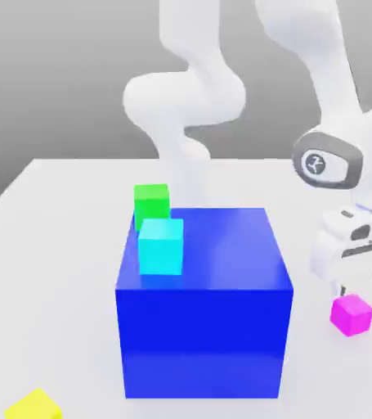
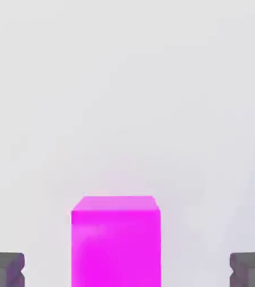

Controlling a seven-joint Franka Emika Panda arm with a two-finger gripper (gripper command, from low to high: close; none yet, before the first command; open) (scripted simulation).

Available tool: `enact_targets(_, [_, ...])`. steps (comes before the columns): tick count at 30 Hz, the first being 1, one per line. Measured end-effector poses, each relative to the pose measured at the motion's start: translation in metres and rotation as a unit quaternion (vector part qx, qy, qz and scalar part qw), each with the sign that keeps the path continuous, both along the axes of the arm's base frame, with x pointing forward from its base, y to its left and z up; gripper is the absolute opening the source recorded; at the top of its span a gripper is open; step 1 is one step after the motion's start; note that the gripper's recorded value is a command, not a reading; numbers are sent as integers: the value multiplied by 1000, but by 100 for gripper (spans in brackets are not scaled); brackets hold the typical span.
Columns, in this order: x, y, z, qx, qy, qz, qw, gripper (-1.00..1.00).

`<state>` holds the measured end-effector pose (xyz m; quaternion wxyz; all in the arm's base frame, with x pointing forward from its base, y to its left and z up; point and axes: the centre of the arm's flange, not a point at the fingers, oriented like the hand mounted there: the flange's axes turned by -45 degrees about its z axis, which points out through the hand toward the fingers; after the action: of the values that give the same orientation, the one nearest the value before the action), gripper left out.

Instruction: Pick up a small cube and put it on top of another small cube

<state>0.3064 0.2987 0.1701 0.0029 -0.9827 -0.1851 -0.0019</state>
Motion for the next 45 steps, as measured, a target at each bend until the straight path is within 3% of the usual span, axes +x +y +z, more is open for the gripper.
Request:
enact_targets(3, [-2, 0, -29, -1, 1, 1, 1000, 0])
enact_targets(4, [-2, -1, -38, -2, 1, 1, 1000, -100])
enact_targets(11, [-2, -1, -39, -1, 1, 1, 1000, -100])
enact_targets(18, [-4, 0, 18, -1, -1, 6, 1000, -100])
enact_targets(22, [4, -11, 51, -22, -44, 34, 998, -100])
enact_targets(32, [39, -92, 147, -119, -150, 6, 981, -100])
enact_targets(38, [56, -210, 208, -136, -108, -192, 966, -100])
enact_targets(45, [12, -323, 266, -54, -24, -387, 920, -100])
